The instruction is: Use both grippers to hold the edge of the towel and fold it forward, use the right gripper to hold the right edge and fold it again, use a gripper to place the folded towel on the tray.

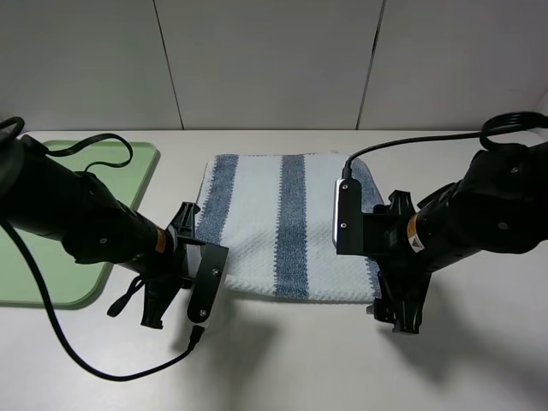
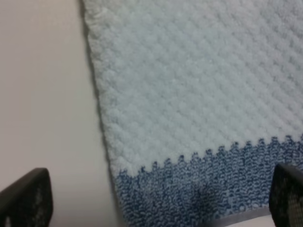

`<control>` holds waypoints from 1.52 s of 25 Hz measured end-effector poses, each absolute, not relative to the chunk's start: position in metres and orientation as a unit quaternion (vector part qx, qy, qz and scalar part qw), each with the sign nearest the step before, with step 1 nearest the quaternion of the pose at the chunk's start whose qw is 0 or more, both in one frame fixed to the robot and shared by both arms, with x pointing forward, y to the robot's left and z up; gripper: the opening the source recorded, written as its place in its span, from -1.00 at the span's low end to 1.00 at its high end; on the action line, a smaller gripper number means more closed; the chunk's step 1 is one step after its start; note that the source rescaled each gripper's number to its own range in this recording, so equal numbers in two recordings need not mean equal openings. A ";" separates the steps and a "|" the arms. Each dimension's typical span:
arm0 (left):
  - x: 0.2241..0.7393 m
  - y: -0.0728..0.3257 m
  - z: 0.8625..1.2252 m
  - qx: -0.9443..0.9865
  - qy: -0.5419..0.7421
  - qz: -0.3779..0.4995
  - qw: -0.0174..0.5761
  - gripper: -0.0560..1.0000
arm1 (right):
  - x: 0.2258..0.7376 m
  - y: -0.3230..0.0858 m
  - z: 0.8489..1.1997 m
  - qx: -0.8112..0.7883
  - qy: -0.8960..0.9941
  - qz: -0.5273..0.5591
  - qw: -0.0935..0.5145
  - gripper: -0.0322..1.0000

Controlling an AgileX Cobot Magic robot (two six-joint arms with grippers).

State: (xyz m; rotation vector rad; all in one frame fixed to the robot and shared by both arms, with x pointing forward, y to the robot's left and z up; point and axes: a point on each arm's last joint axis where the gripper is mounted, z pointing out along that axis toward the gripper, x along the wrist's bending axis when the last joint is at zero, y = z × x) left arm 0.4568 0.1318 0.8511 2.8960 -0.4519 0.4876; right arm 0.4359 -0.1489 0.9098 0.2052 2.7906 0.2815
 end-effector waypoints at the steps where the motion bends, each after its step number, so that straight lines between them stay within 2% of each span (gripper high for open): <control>1: 0.457 0.132 0.851 0.971 -0.152 0.164 0.085 -0.88 | 0.436 -0.149 0.910 0.074 0.979 0.100 0.163 1.00; 10: 0.457 0.132 0.851 0.971 -0.153 0.164 0.085 -0.88 | 0.426 -0.155 0.899 0.063 0.979 0.106 0.161 1.00; 32: 0.457 0.132 0.851 0.971 -0.152 0.165 0.086 -0.88 | 0.443 -0.170 0.901 0.083 0.969 0.125 0.196 1.00; 38: 0.457 0.132 0.851 0.971 -0.152 0.165 0.086 -0.88 | 0.439 -0.171 0.888 0.076 0.972 0.126 0.184 1.00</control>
